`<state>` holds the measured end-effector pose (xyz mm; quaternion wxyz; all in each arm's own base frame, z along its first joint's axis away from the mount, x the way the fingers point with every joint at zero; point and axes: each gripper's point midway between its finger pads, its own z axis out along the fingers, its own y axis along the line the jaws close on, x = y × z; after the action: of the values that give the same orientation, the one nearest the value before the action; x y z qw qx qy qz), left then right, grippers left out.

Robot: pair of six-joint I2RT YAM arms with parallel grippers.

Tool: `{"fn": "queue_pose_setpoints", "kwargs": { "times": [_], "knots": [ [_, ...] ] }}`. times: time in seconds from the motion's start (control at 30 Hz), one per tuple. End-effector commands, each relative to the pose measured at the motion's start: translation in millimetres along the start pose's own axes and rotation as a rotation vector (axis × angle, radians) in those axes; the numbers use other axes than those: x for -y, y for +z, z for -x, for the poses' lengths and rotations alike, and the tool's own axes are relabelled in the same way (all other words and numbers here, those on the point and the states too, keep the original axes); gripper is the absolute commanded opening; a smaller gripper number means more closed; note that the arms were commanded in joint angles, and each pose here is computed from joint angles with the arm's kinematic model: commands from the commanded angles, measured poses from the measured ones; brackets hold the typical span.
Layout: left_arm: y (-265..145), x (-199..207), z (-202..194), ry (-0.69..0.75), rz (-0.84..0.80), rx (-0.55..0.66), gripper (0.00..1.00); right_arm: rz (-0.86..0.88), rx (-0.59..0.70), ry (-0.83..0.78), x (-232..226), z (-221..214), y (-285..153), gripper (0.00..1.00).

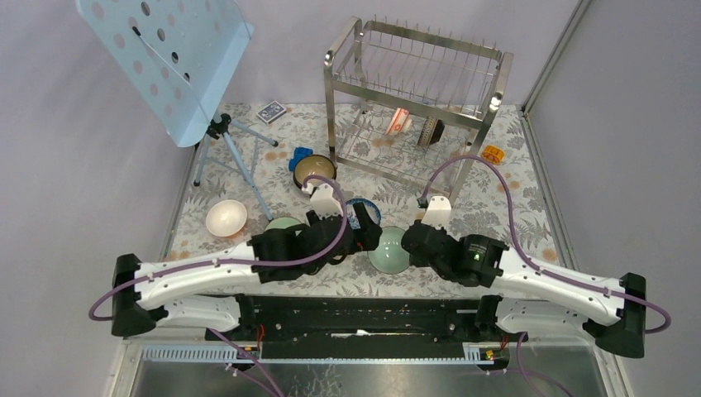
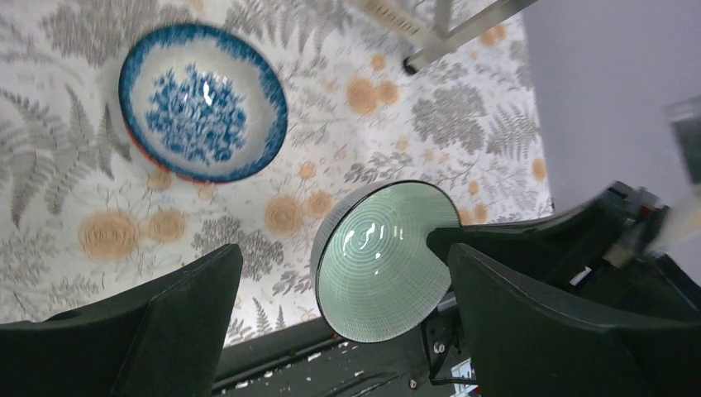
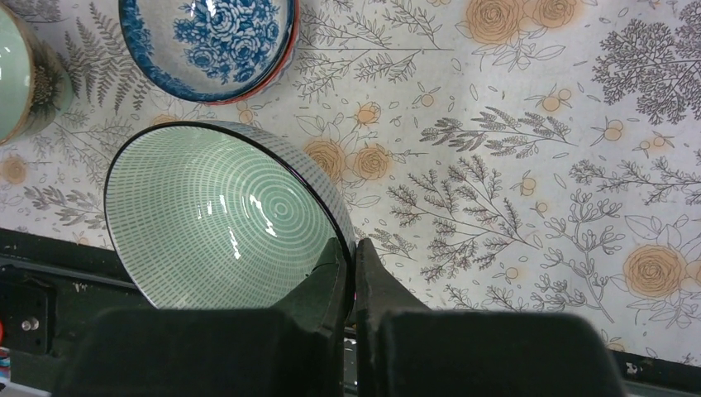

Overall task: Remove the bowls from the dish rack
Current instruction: Place the bowl with the bowl.

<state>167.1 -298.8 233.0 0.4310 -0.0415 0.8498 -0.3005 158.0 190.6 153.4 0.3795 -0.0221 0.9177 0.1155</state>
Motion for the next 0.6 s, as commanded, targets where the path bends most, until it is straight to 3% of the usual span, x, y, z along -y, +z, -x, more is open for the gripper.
{"fn": "queue_pose_setpoints", "kwargs": {
  "times": [0.0, 0.3, 0.4, 0.57],
  "knots": [
    [5.8, -6.6, -27.4, -0.137, 0.065, -0.152, 0.99, 0.024, 0.094, 0.12, -21.3, 32.2, -4.5, 0.0],
    [8.6, -27.5, -38.9, -0.099, 0.127, -0.166, 0.94, 0.067, 0.087, 0.181, -36.6, 35.4, -0.1, 0.0],
    [10.2, -30.2, -43.6, -0.085, 0.121, -0.175, 0.85, 0.088, 0.076, 0.191, -43.9, 35.5, 2.1, 0.0],
    [11.6, -29.9, -42.2, -0.058, 0.114, -0.166, 0.56, 0.105, 0.061, 0.2, -51.4, 35.6, 5.3, 0.0]
  ]
}}
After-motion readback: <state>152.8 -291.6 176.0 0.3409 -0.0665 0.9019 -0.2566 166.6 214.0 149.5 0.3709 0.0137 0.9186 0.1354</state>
